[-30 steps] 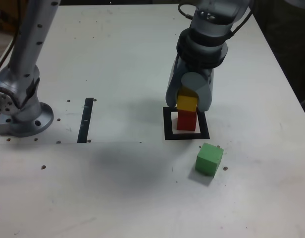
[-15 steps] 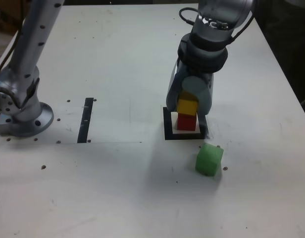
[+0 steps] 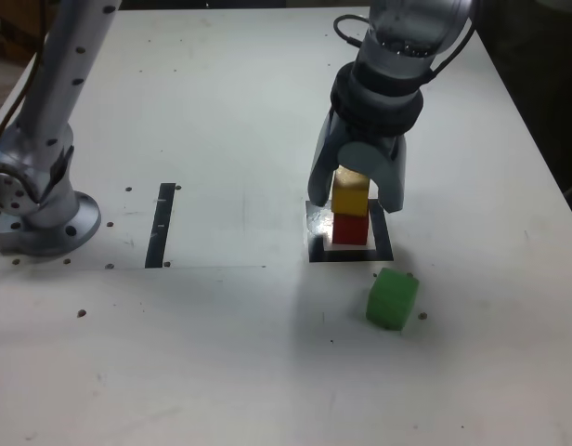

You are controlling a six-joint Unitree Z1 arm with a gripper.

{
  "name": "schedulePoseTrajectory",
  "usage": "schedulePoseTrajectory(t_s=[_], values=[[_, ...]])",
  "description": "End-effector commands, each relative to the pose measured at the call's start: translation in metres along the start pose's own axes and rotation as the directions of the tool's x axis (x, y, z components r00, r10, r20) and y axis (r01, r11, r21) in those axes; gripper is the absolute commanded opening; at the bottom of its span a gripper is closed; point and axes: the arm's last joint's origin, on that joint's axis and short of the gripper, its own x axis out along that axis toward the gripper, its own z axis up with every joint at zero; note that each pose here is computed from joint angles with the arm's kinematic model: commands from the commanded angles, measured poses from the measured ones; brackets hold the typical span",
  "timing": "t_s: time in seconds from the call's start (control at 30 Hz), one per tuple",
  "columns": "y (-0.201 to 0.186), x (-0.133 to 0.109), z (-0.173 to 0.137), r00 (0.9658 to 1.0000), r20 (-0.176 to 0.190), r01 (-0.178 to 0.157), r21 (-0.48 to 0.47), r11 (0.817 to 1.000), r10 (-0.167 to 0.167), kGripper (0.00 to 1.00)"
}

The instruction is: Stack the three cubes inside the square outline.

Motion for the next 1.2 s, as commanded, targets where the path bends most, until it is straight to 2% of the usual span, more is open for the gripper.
schedulePoseTrajectory(t_s=[0.0,0.2,0.3,0.53,0.67,0.73,0.97,1.07,1.17], values=[[0.001,-0.007,-0.007,0.9999,0.013,-0.006,-0.007,1.0,0.006,0.97],[0.0,-0.027,-0.029,0.9994,0.021,-0.027,-0.003,1.0,0.027,0.99],[-0.002,-0.042,-0.042,0.9983,0.044,-0.038,0.006,0.999,0.038,0.99],[-0.022,-0.073,-0.062,0.9922,0.114,-0.059,0.062,0.996,0.051,0.99],[-0.046,-0.084,-0.058,0.9874,0.148,-0.074,0.125,0.989,0.055,0.99],[-0.06,-0.086,-0.051,0.9865,0.155,-0.077,0.159,0.984,0.052,0.99],[-0.095,-0.075,-0.03,0.9947,0.099,-0.053,0.239,0.97,0.03,0.99],[-0.104,-0.07,-0.025,0.9956,0.092,-0.043,0.254,0.966,0.02,0.99],[-0.113,-0.071,-0.024,0.9945,0.104,-0.041,0.268,0.963,0.013,0.99]])
